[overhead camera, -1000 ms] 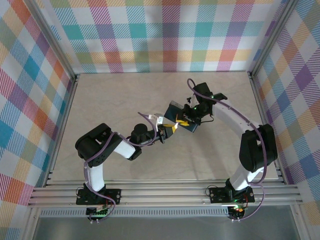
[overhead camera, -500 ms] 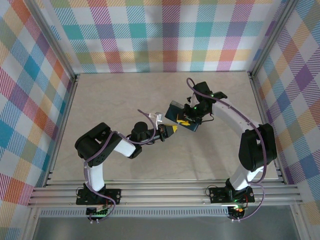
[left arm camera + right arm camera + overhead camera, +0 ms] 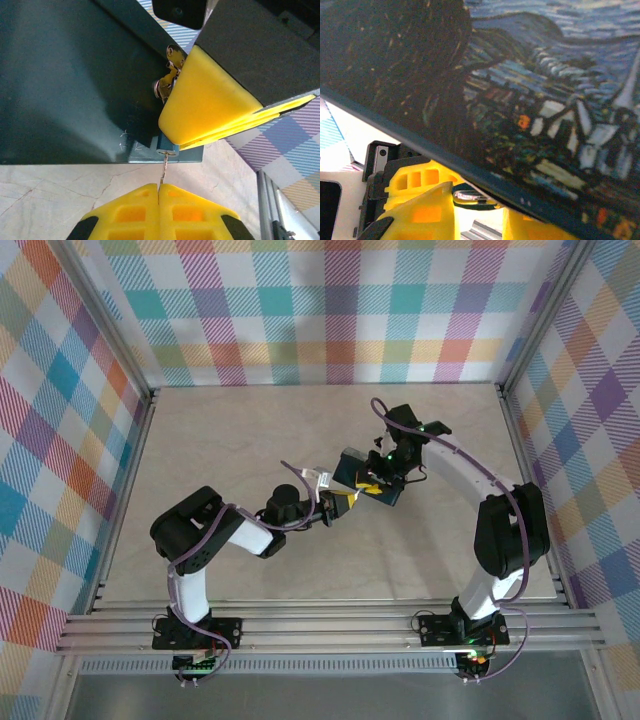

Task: Unlock the padlock with the key

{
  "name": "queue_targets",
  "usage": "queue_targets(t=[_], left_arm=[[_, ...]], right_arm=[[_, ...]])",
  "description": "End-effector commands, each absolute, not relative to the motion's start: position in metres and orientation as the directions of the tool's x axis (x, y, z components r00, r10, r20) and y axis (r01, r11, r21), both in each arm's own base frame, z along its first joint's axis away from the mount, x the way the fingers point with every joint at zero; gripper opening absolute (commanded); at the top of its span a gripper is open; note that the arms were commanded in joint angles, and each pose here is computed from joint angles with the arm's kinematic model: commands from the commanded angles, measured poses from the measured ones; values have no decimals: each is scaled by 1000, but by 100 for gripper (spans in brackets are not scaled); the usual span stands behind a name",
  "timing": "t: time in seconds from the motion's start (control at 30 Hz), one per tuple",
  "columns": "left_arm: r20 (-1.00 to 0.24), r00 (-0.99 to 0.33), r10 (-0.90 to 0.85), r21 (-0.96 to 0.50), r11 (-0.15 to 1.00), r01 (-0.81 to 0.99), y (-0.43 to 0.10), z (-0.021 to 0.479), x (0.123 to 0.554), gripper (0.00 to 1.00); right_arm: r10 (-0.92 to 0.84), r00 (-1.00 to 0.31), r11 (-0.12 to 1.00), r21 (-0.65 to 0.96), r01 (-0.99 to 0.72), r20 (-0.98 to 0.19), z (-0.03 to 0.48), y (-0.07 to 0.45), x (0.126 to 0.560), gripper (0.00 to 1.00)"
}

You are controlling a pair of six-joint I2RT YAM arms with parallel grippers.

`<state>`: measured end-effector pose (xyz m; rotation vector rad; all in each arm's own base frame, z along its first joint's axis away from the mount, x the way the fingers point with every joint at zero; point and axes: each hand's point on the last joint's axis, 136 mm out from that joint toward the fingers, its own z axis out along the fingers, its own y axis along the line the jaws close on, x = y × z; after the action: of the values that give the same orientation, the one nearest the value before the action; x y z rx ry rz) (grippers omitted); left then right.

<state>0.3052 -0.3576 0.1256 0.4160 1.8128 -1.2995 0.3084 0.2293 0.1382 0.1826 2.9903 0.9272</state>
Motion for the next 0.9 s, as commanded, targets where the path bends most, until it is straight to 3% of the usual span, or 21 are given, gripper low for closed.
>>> queue_targets(t=[0.0, 0.47, 0.7, 0.87], left_arm=[[-857, -427, -289, -514, 421, 748, -360, 179, 321, 0], [-886, -381, -265, -463, 456, 760, -362, 185, 312, 0], [-778, -498, -384, -622, 354, 698, -357, 185, 330, 0], [-750, -542, -379, -652, 285, 703, -365, 191, 333, 0]], right_arm=[[64, -989, 804, 581, 130, 133, 142, 242, 283, 0], [103, -982, 819, 547, 175, 160, 129, 237, 282, 0], [91, -982, 789, 590, 173, 165, 129, 243, 279, 0], [85, -982, 771, 613, 172, 170, 128, 247, 278, 0]])
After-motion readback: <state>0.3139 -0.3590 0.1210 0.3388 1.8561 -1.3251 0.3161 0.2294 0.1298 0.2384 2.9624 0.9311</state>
